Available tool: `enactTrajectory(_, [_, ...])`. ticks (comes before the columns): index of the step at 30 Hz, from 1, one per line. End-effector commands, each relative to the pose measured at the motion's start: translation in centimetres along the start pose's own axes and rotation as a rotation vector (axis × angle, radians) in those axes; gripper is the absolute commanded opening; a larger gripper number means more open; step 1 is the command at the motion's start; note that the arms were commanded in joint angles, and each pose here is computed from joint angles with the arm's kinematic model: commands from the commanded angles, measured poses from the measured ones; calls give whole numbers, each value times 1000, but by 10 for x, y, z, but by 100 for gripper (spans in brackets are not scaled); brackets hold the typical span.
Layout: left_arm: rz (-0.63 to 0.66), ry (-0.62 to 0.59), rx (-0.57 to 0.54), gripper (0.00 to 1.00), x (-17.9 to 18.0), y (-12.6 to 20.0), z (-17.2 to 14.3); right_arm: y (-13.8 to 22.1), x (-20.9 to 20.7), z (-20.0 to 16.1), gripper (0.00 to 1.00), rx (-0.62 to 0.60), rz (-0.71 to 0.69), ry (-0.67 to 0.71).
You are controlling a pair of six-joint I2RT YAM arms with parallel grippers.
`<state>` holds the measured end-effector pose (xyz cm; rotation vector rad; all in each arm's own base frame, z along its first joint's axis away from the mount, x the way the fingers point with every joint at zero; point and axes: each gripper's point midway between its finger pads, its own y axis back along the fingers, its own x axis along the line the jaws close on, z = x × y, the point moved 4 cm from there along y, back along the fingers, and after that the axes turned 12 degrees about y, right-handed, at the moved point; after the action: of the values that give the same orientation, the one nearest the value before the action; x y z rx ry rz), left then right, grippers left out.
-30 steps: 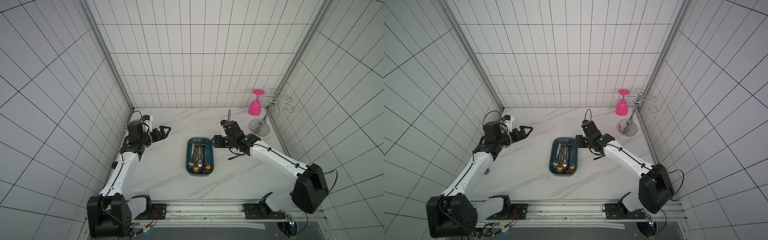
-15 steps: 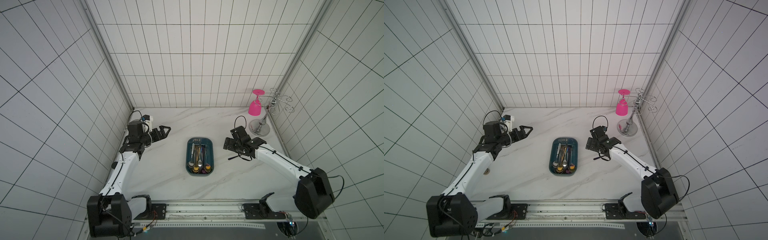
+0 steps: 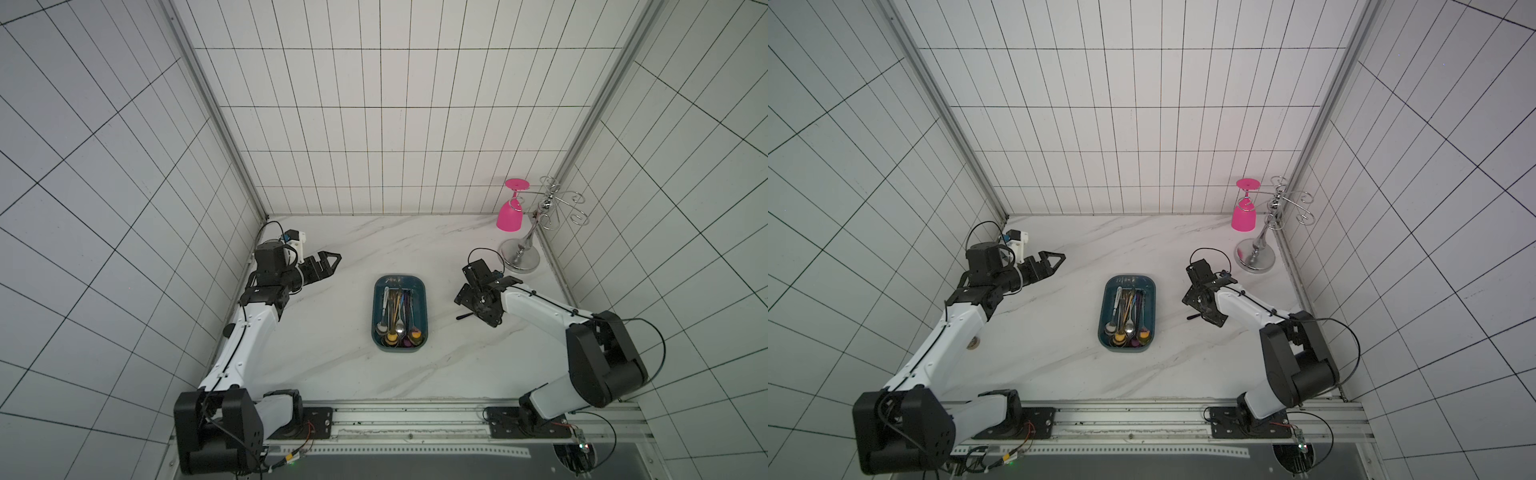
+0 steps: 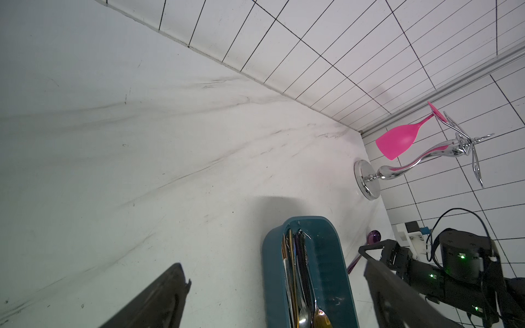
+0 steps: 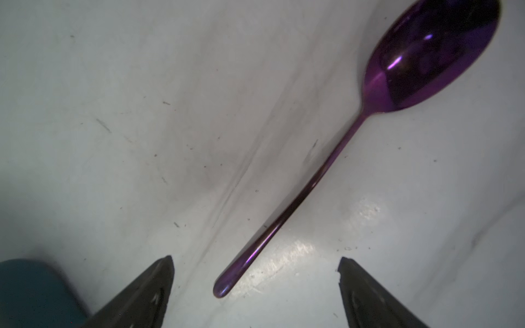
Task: Put the spoon into the storage box
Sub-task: Pick up the spoon from the center of the board.
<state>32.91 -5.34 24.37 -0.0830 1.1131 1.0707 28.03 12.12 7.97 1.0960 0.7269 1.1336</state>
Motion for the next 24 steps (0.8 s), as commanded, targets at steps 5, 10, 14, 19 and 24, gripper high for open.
enactTrajectory(5, [-2, -28, -37, 99, -5, 5, 10, -17, -15, 6, 88, 24, -106, -48])
enactTrajectory(10, [2, -26, -34, 99, -4, 5, 10, -24, -16, 13, 77, 20, -126, -33])
enactTrajectory(14, [-2, -28, -37, 99, -3, 5, 8, -31, -20, 16, 58, 15, -145, -27])
enactTrajectory(19, [3, -25, -38, 99, -3, 5, 11, -35, -24, 18, 40, 22, -152, -28])
enactTrajectory(24, [1, -24, -34, 99, -3, 5, 9, -41, -24, 18, 29, 39, -147, -11])
